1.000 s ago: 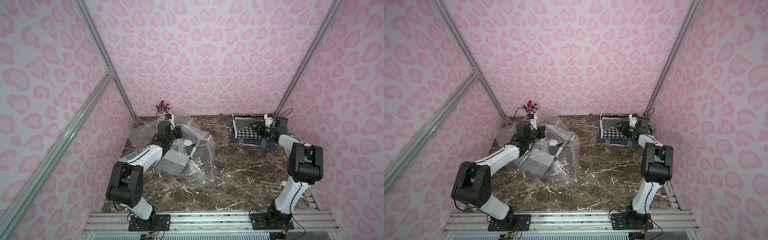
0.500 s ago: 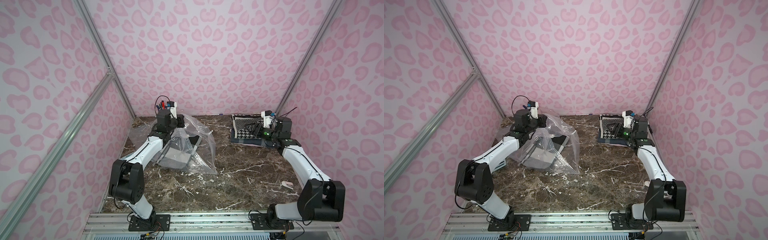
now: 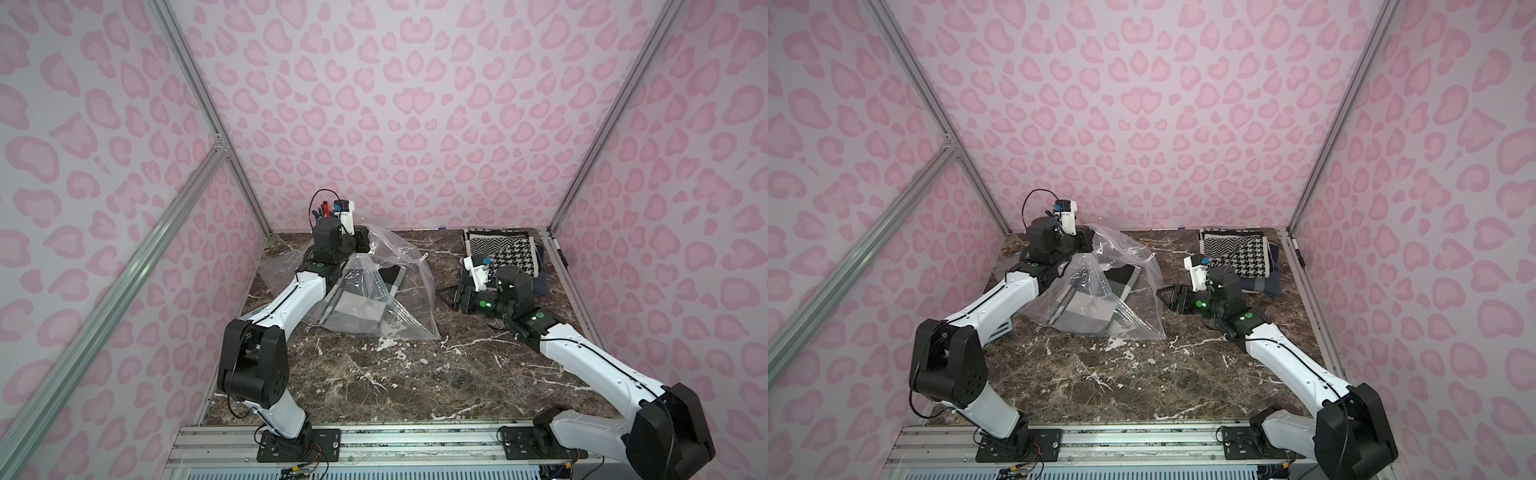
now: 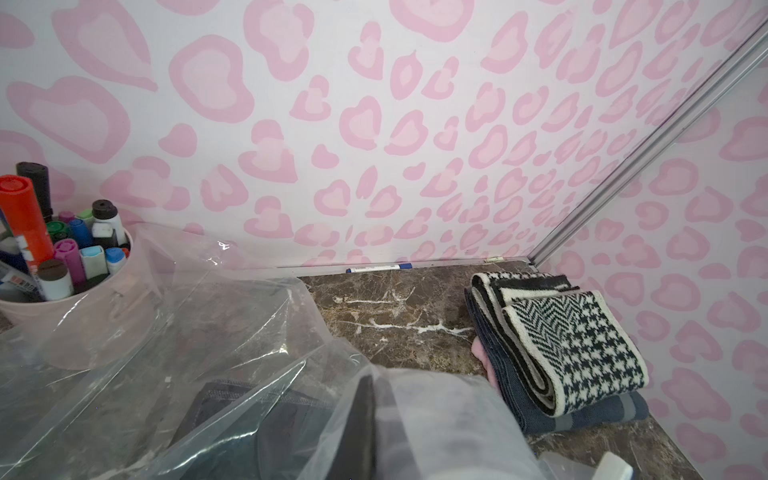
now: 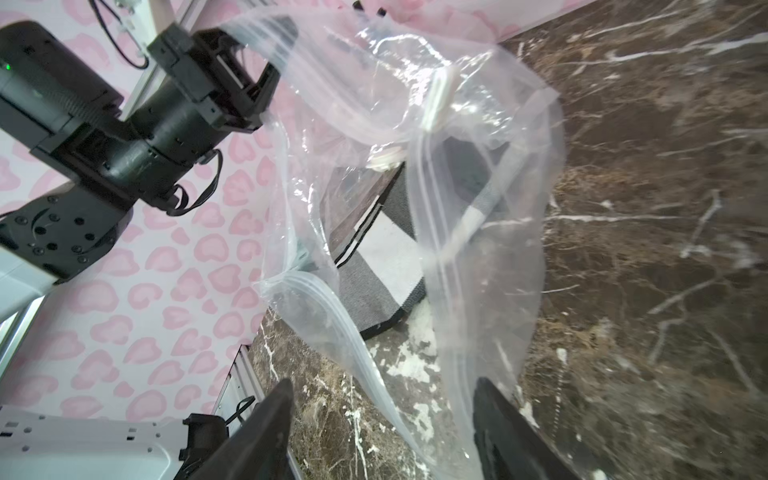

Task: Take the blanket out of the vacuum bag
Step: Take out the blanket from the vacuum bag.

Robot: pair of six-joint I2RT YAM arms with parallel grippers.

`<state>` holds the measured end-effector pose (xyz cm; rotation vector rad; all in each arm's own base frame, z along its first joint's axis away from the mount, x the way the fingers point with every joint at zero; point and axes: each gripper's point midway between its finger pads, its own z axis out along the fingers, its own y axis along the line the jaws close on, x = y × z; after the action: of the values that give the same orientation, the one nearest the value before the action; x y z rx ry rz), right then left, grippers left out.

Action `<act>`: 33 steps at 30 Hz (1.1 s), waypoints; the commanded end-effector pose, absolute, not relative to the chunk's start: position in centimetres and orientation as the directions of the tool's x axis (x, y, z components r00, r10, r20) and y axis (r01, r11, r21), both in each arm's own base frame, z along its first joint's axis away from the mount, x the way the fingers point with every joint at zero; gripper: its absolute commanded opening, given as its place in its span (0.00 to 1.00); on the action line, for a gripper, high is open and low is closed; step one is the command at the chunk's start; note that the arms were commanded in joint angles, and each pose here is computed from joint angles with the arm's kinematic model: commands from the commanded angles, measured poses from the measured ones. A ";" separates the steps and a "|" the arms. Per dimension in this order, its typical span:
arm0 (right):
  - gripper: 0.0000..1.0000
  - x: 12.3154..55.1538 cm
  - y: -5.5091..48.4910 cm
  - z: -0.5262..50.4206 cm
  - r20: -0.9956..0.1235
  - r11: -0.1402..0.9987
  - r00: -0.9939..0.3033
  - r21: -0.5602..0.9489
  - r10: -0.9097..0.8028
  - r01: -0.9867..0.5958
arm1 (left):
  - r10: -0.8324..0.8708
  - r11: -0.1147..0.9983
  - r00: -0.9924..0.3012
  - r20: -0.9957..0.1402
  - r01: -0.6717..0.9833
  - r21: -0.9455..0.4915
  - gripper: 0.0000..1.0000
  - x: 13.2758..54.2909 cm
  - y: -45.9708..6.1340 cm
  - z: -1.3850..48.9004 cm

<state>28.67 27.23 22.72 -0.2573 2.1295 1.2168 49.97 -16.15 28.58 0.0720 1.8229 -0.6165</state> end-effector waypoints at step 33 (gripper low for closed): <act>0.69 33.6 42.4 6.3 -0.426 0.576 -0.876 0.784 0.226 -0.233 | -0.243 0.864 -0.333 -0.911 0.353 -0.359 0.04 48.1 -15.7 28.1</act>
<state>33.42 41.89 6.26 -0.0097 2.3269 1.2304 47.83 -15.70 27.44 0.0882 1.8474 -0.5934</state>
